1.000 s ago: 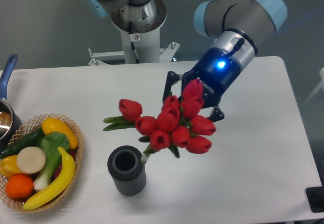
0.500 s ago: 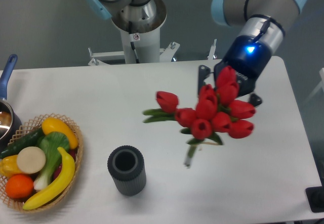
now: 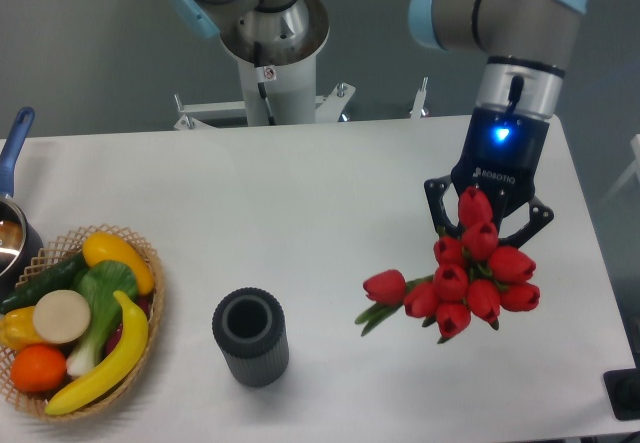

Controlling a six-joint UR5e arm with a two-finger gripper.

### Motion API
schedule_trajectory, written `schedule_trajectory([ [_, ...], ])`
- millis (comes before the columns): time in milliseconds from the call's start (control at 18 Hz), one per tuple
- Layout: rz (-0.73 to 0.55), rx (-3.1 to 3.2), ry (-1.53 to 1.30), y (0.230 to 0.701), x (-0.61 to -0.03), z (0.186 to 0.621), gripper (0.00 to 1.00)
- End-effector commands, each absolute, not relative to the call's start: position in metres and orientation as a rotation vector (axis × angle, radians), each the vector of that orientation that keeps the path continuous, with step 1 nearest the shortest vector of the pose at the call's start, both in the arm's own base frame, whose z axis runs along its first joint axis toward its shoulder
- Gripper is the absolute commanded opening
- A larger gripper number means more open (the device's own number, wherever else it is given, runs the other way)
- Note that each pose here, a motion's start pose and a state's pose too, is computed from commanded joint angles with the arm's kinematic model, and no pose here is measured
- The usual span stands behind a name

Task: Pick up the flowers from the vase
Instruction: 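Carry the tulip bunch away from the vase, holding it aloft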

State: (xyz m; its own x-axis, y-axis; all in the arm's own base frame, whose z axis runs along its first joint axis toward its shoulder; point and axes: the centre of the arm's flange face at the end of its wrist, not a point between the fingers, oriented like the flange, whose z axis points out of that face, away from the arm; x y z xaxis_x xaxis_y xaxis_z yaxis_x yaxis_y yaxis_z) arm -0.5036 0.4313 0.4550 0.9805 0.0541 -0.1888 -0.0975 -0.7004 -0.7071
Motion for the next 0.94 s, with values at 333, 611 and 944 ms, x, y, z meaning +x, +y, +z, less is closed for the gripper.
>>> schedule_trajectory([
  [333,0.285,-2.543,0.035,0.461,-0.482,0.424,0.0],
  [611,0.259,-2.661,0.016,0.467,-0.486,0.397,0.0],
  [944,0.243,-2.799,0.047,0.465,-0.486,0.375,0.0],
])
